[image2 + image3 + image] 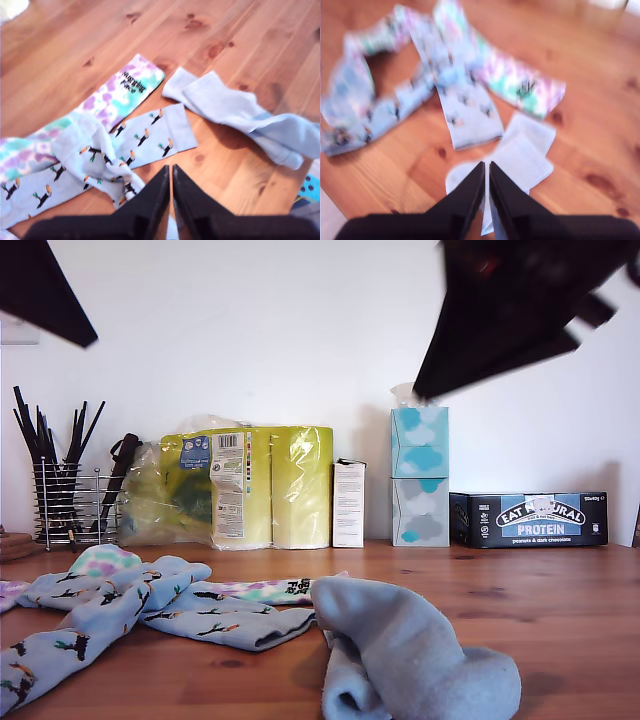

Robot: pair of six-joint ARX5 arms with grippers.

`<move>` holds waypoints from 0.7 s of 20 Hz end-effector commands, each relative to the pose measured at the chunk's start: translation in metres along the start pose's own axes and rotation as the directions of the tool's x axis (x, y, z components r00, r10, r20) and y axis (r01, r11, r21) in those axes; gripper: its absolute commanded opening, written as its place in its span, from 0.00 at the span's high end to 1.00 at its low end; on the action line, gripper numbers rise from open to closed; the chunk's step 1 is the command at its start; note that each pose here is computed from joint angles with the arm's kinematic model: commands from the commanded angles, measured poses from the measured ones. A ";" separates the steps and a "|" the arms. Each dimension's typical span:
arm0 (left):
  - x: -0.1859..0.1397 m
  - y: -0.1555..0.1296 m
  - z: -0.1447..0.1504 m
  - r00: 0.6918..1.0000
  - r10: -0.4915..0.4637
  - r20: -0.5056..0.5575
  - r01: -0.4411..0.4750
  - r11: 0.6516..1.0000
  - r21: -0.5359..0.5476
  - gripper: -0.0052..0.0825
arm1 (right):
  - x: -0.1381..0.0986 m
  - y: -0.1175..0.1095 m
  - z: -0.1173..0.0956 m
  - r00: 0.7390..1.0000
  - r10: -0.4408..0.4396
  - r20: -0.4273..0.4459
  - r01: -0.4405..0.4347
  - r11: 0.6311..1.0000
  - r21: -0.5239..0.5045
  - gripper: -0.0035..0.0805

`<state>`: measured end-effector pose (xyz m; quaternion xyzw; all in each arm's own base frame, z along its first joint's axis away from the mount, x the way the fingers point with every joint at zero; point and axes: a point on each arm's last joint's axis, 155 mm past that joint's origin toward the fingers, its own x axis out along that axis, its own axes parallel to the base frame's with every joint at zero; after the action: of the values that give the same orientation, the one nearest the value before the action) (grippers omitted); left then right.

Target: Pair up the socks based on colour and pattern, by placing each sock on top of its pair

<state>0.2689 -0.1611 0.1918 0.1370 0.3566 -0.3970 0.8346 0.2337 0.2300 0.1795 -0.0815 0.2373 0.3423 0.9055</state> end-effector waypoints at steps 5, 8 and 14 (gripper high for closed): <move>0.067 0.032 -0.031 0.990 -0.042 -0.132 0.031 0.996 -0.084 0.96 | -0.039 -0.004 -0.002 0.997 0.000 0.073 0.002 0.999 -0.033 0.97; 0.105 0.046 -0.049 0.981 -0.062 -0.183 0.042 0.993 -0.112 0.96 | -0.045 -0.005 -0.004 0.997 0.000 0.073 0.002 0.999 -0.033 0.97; 0.150 0.052 -0.122 0.908 -0.118 -0.402 0.033 0.977 -0.212 0.96 | -0.044 -0.007 -0.009 0.998 -0.008 0.056 0.011 0.999 -0.054 0.97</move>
<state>0.3197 -0.1538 -0.0002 0.1163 0.5593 -0.3579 0.7387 0.2057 0.1983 0.2010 -0.0889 0.1983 0.3491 0.9115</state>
